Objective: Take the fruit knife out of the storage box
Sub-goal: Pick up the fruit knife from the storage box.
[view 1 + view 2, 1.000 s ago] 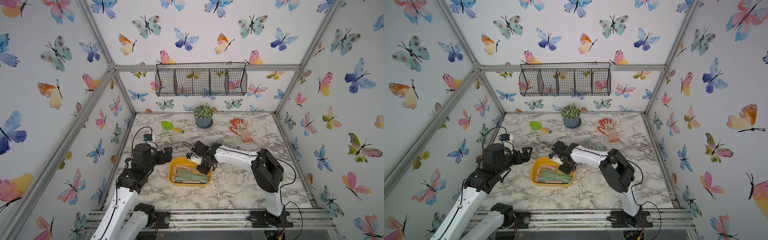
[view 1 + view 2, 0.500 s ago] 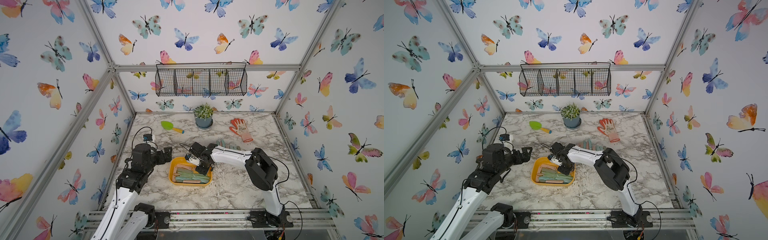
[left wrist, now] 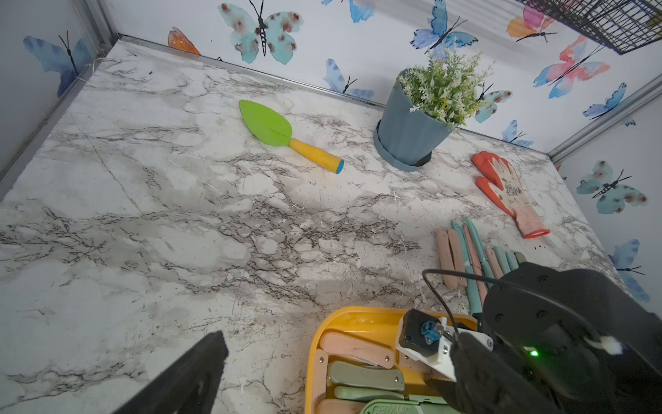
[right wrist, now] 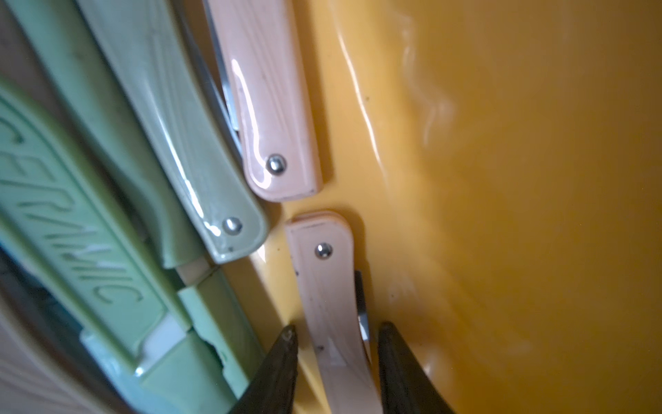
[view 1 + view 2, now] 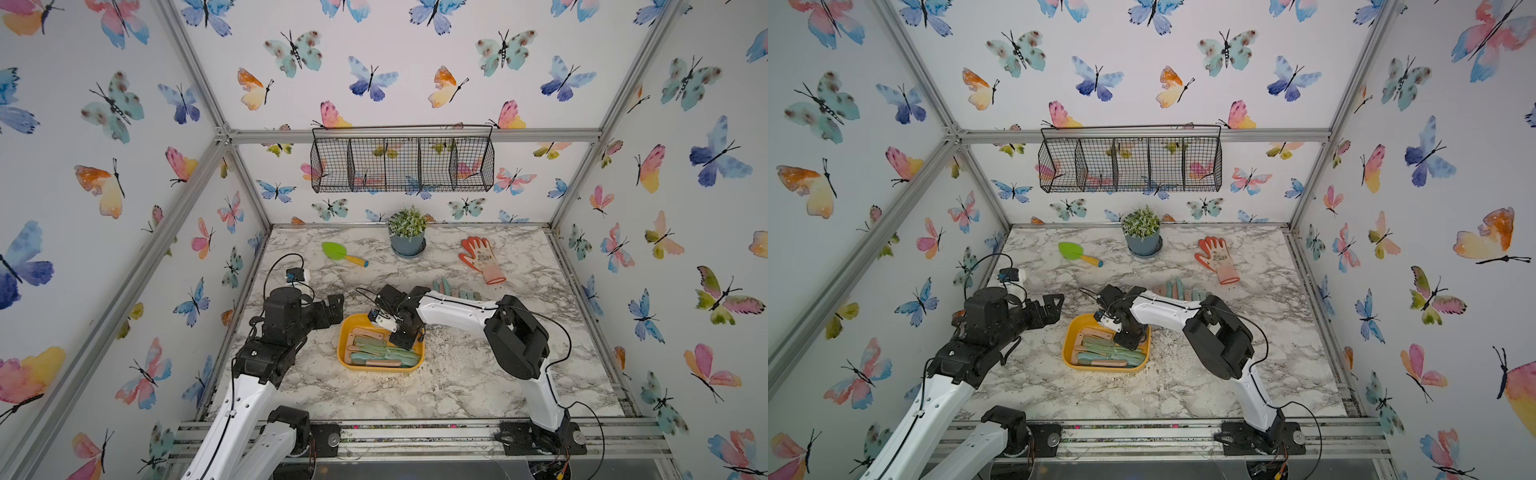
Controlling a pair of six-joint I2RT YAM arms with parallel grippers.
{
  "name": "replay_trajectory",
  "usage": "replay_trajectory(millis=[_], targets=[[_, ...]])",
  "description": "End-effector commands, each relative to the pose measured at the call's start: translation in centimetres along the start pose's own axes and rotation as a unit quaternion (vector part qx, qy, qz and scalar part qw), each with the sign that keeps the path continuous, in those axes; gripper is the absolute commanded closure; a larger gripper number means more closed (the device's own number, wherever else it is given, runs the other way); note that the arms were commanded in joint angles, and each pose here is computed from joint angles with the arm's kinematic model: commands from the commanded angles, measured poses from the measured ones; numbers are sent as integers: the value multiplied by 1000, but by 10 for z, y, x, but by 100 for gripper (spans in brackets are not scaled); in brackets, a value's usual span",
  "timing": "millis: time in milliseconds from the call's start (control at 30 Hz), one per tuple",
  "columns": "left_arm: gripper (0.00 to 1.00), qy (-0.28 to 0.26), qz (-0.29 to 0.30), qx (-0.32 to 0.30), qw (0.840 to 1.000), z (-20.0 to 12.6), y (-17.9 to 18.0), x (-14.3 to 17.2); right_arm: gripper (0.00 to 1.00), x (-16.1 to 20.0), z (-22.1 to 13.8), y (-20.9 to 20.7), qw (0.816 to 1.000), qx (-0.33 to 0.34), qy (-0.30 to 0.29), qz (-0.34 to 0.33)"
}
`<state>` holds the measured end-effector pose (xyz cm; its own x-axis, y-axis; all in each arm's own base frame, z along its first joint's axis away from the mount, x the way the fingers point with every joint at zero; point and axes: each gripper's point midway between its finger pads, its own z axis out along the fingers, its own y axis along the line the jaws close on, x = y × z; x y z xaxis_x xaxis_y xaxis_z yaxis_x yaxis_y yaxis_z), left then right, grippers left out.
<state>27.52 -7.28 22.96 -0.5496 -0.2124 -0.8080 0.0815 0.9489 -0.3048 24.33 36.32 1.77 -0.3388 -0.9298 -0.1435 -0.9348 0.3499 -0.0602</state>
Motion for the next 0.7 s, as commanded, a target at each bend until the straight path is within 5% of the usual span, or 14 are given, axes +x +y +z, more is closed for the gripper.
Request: replay_trajectory(millis=[0, 667], targets=[[2, -17, 3, -5, 1000, -5, 1, -9, 63, 10, 14, 3, 999, 6, 33, -5], [2, -17, 3, -4, 1000, -5, 1, -9, 75, -12, -18, -3, 999, 21, -23, 11]])
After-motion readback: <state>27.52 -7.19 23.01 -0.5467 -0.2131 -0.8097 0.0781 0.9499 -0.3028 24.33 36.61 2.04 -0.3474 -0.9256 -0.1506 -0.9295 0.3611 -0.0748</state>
